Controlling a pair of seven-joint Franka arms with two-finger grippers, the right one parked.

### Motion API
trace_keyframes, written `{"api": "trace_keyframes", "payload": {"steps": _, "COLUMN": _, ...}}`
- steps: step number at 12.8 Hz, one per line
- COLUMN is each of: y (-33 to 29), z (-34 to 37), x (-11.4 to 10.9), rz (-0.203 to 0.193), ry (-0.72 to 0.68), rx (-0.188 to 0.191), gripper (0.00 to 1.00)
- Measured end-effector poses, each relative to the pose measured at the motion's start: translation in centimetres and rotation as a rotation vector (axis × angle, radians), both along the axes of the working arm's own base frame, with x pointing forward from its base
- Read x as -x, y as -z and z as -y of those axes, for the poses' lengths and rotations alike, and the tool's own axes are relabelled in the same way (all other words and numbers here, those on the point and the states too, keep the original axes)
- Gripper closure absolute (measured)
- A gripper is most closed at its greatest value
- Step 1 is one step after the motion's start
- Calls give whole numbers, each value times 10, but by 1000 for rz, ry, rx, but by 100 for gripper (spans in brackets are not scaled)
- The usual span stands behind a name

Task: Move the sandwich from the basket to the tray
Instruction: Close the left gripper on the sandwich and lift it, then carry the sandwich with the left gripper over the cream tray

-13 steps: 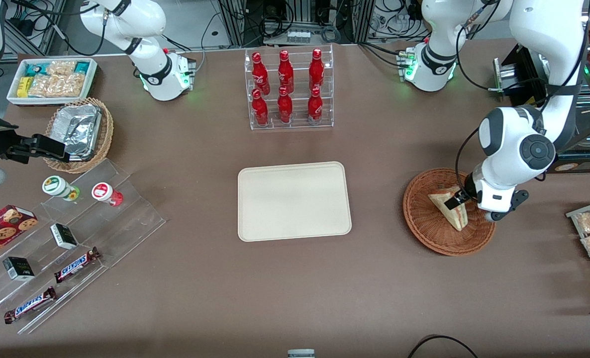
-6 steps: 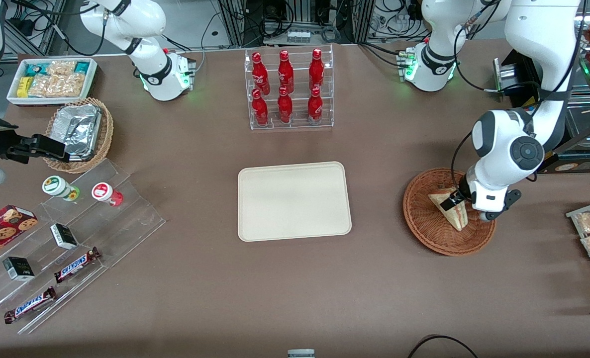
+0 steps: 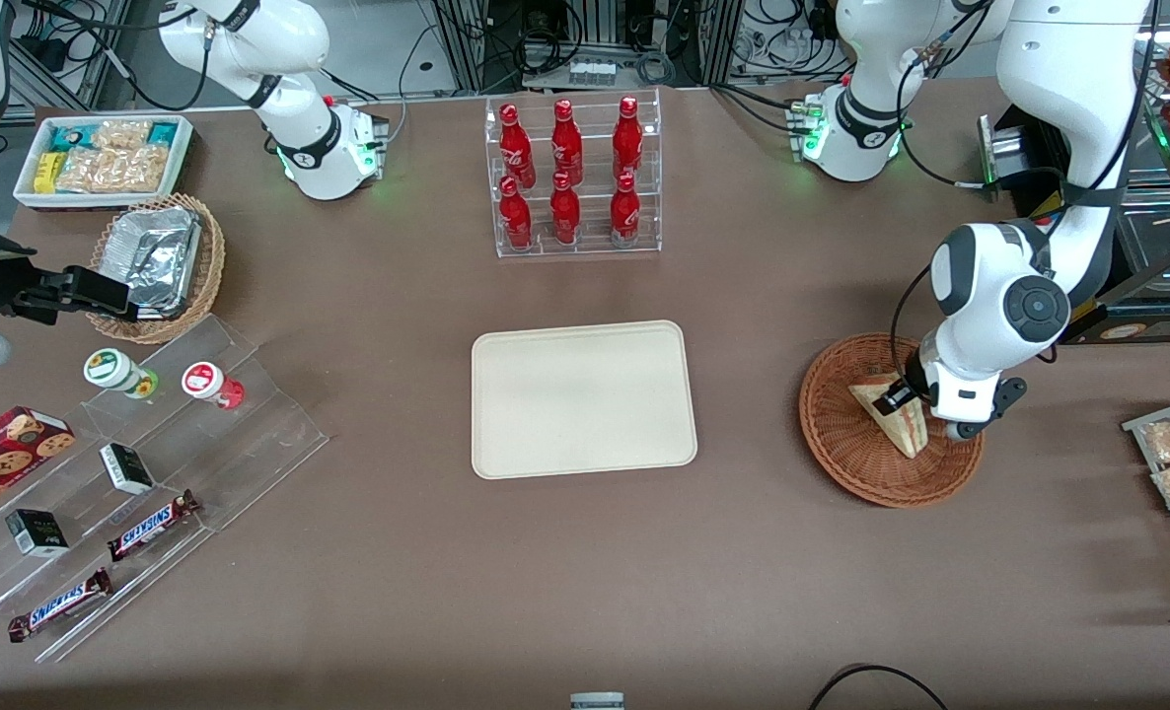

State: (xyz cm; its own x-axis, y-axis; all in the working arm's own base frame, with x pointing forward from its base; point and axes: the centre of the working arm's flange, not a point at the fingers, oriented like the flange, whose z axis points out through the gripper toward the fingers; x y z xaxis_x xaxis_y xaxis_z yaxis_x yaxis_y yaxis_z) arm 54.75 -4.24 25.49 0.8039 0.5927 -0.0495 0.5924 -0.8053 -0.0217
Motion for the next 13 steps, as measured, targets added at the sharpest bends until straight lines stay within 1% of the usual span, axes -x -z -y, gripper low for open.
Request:
{"api": "trace_keyframes", "payload": {"steps": 1, "y": 0, "z": 0, "x": 0, "rz": 0, "ry": 0, "rx": 0, "gripper": 56}}
{"api": "trace_keyframes", "payload": {"steps": 3, "y": 0, "z": 0, "x": 0, "rz": 0, "ry": 0, "rx": 0, "gripper": 72}}
{"api": "trace_keyframes", "payload": {"steps": 5, "y": -2, "z": 0, "x": 0, "rz": -8, "ry": 1, "rx": -1, "gripper": 76}}
{"api": "trace_keyframes", "payload": {"steps": 8, "y": -27, "z": 9, "x": -4, "rz": -47, "ry": 21, "rx": 0, "gripper": 78}}
{"api": "trace_keyframes", "payload": {"steps": 10, "y": -56, "z": 31, "x": -10, "rz": -68, "ry": 61, "rx": 4, "gripper": 85}}
{"api": "trace_keyframes", "payload": {"steps": 13, "y": -97, "z": 77, "x": -20, "rz": -75, "ry": 141, "rx": 17, "gripper": 85}}
